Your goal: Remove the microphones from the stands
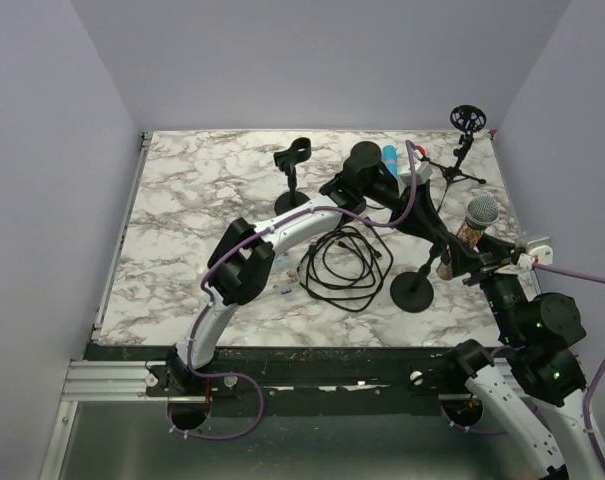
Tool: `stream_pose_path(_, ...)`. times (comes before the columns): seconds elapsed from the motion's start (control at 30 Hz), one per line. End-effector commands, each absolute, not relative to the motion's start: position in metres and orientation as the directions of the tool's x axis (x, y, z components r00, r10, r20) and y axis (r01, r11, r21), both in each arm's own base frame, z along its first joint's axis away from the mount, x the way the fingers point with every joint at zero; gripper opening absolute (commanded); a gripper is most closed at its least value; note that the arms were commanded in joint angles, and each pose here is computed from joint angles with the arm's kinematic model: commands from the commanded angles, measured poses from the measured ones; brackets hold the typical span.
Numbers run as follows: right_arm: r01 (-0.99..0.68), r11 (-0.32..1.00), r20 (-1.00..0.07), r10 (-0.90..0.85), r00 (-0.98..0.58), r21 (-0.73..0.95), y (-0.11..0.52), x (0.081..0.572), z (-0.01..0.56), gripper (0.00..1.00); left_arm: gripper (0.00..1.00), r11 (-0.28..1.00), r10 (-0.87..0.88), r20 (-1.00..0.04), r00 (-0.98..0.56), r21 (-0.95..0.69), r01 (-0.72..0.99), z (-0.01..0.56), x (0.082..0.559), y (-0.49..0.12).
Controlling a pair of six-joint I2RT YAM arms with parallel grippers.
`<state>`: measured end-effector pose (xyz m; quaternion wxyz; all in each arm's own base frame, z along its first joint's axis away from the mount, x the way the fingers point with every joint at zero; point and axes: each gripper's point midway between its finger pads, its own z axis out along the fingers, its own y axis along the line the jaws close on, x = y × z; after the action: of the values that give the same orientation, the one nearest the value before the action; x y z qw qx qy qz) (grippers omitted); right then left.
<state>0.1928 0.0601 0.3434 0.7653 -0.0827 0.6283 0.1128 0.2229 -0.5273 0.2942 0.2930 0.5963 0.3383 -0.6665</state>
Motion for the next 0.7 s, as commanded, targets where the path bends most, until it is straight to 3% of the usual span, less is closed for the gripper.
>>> stream_pose_path(0.0, -0.316, 0.949, -0.966, 0.071, 0.25, -0.012, 0.062, 0.181, 0.367, 0.01, 0.0, -0.535, 0.011, -0.996, -0.09, -0.082, 0.841, 0.297, 0.222, -0.53)
stream_pose_path(0.4, -0.243, 0.966, -0.912, 0.018, 0.41, -0.09, 0.043, 0.165, 0.432, 0.01, 0.0, -0.461, 0.066, -0.995, -0.079, -0.1, 0.882, 0.283, 0.233, -0.532)
stream_pose_path(0.67, -0.126, 0.991, -0.895, 0.015, 0.446, -0.046, 0.022, 0.171, 0.464, 0.01, 0.0, -0.347, 0.09, -0.995, -0.04, -0.069, 0.935, 0.277, 0.243, -0.53)
